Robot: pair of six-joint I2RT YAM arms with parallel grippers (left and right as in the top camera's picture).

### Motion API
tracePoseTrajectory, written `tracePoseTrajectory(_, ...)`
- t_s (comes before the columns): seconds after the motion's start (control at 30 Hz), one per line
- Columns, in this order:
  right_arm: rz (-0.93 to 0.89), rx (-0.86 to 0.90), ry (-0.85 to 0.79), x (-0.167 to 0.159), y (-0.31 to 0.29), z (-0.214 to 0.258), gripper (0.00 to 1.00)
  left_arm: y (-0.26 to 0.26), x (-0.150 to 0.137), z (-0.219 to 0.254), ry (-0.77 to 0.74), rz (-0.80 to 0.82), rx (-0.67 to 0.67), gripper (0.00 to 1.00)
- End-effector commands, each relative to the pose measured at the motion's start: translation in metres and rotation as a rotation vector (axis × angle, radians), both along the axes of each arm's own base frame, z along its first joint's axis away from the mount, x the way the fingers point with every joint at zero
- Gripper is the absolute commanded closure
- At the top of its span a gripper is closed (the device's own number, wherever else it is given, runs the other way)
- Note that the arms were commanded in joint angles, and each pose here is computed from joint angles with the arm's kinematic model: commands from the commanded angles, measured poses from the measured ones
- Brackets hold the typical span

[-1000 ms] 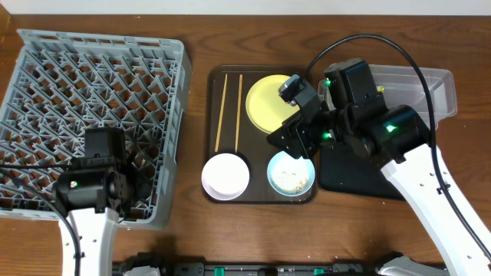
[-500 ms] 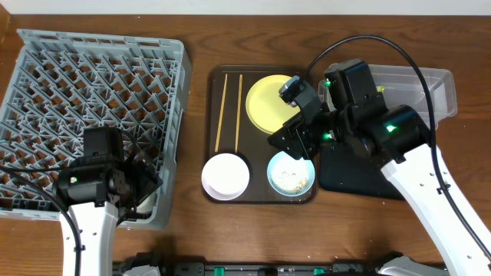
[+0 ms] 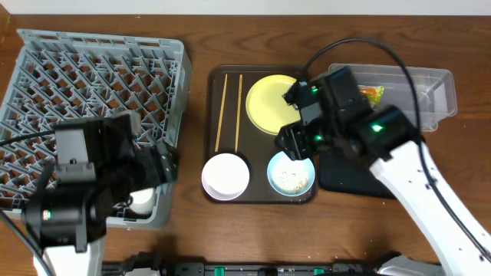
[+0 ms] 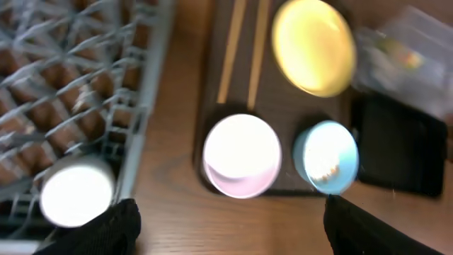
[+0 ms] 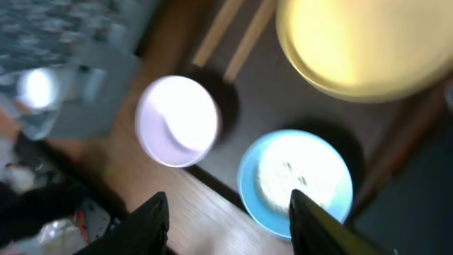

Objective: Sort waste into correct bins and load items into the dishwasher
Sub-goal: 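Grasp the rim of the blue rice bowl with the right gripper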

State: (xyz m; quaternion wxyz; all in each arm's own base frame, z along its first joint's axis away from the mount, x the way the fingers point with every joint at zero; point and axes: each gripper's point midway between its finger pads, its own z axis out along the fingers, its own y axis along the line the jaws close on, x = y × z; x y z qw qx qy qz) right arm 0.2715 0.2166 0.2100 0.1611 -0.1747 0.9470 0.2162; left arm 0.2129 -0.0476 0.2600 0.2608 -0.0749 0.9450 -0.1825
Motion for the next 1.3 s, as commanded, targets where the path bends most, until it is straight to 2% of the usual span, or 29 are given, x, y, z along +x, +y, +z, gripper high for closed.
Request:
tracePoseTrajectory(0.0,-0.194,-0.095,0.077,0.014,-0.012,-0.028,0.47,-0.017,-0.006,0.007,-0.046,-0.150,0.009,0.17)
tracePoseTrajectory(0.2,-0.104,-0.124,0.065,0.030,0.010,-0.058,0.50,-0.024,-0.011,0.005,-0.033,-0.189,0.011,0.16)
tracePoseTrajectory(0.37,-0.069,-0.144,0.103,0.023,0.023,-0.073,0.50,-0.023,-0.011,0.004,-0.027,-0.188,0.010,0.11)
tracePoseTrajectory(0.43,-0.059,-0.146,0.105,0.020,0.026,-0.074,0.49,-0.023,-0.011,0.004,-0.027,-0.188,0.010,0.00)
tracePoseTrajectory(0.77,-0.095,-0.189,0.171,0.000,0.025,-0.079,0.47,-0.023,-0.011,0.003,-0.026,-0.188,0.010,0.01)
tracePoseTrajectory(0.93,-0.179,-0.212,0.232,-0.008,0.025,-0.100,0.58,-0.023,-0.011,0.003,-0.026,-0.188,0.010,0.01)
tracePoseTrajectory(1.0,-0.190,-0.227,0.251,-0.013,0.026,-0.116,0.60,-0.023,-0.011,0.003,-0.026,-0.188,0.010,0.01)
tracePoseTrajectory(1.2,-0.010,-0.326,0.255,-0.029,0.030,-0.159,0.64,-0.023,-0.011,0.003,-0.026,-0.188,0.010,0.01)
tracePoseTrajectory(1.27,0.000,-0.383,0.258,-0.030,0.026,-0.173,0.66,-0.023,-0.011,0.003,-0.026,-0.188,0.010,0.01)
